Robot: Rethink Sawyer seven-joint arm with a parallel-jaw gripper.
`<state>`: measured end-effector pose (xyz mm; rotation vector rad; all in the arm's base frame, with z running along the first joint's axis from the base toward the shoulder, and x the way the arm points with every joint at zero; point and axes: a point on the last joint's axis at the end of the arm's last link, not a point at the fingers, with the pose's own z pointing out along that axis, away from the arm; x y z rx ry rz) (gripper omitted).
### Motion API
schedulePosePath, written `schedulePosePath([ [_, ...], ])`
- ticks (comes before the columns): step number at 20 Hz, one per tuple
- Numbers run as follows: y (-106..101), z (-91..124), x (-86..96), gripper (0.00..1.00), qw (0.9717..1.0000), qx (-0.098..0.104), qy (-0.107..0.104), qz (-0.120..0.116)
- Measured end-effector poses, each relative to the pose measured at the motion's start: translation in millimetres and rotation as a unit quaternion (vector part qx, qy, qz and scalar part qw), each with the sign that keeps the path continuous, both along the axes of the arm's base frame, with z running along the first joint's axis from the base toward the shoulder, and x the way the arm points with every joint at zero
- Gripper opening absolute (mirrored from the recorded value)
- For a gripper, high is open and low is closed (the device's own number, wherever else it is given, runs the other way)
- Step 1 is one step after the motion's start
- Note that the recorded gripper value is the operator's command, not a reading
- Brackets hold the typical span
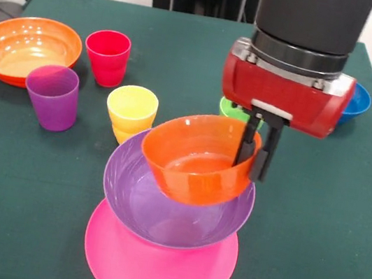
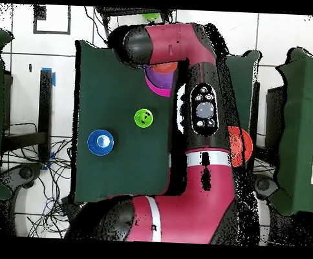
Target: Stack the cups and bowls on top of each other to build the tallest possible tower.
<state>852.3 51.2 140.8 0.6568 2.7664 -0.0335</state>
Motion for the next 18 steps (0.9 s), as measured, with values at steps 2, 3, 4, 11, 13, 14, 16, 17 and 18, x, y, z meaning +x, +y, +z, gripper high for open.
schedulePosePath([
  [2, 8, -2, 1.2, 0.0, 1.0, -0.006, -0.002, 0.004],
  [3, 10, -2, 1.9, 0.0, 0.9999, -0.009, -0.002, 0.005],
  [4, 13, -3, 2.6, 0.0, 0.9999, -0.012, -0.003, 0.007],
  [11, 11, -11, 10.5, 0.0, 0.9993, -0.036, -0.004, 0.002],
  [13, 6, -13, 11.5, 0.0, 0.9991, -0.042, -0.003, 0.0],
  [14, 2, -14, 12.3, 0.0, 0.9989, -0.046, -0.004, -0.002],
  [16, -10, -15, 14.5, 0.0, 0.9983, -0.058, -0.005, -0.008],
  [17, -15, -16, 14.9, 0.0, 0.998, -0.062, -0.006, -0.01],
  [18, -19, -16, 15.2, 0.0, 0.9977, -0.067, -0.006, -0.012],
])
